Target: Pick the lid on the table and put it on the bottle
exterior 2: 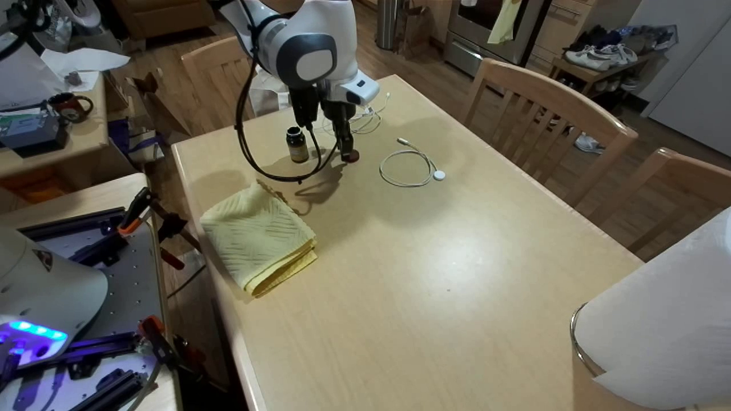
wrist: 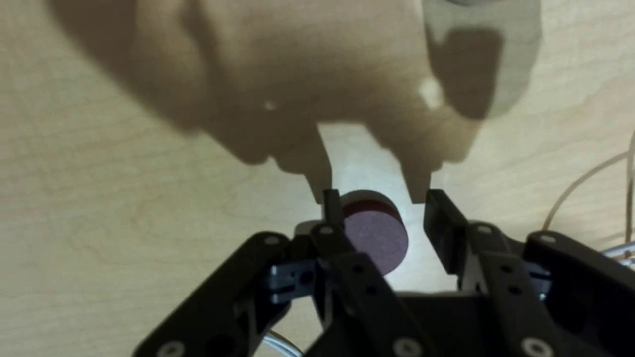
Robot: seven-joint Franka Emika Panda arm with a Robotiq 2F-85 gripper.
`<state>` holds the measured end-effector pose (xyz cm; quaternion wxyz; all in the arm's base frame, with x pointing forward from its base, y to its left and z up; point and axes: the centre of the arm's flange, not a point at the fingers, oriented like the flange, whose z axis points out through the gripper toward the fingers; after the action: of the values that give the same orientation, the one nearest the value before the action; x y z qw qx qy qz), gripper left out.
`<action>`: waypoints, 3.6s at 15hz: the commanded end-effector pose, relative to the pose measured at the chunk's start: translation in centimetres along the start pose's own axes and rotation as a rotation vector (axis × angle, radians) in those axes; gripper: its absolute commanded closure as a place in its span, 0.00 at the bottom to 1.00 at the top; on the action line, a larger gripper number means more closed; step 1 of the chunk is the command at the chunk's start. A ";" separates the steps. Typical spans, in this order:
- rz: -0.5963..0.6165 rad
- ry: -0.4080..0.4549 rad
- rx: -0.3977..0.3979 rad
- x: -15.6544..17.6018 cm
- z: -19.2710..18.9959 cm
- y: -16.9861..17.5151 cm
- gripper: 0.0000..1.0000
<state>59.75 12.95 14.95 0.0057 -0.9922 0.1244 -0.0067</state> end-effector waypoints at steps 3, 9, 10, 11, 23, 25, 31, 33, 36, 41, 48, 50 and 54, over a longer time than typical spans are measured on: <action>-0.021 0.014 -0.004 -0.1 0.4 0.3 0.10; -0.064 0.050 0.019 0.2 0.7 0.0 0.00; -0.074 0.055 0.028 0.4 0.9 -0.1 0.00; -0.084 0.060 0.033 0.5 1.0 -0.2 0.00; -0.098 0.063 0.026 0.6 0.9 -0.1 0.72; -0.095 0.066 0.032 0.5 0.2 0.2 0.82; -0.108 0.101 0.014 -0.3 -4.3 0.2 0.82; -0.126 0.113 0.007 -1.0 -6.0 0.1 0.82; -0.178 0.086 0.044 -2.8 -8.6 -0.4 0.82; -0.247 0.045 0.020 -7.7 -11.6 -1.6 0.82; -0.265 -0.004 -0.007 -13.4 -12.6 -1.8 0.82; -0.289 -0.010 0.005 -14.2 -12.2 -2.4 0.82; -0.321 0.008 0.017 -14.9 -11.0 -3.5 0.82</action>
<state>46.94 19.45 26.32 0.0112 -0.9994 -0.0312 -0.0006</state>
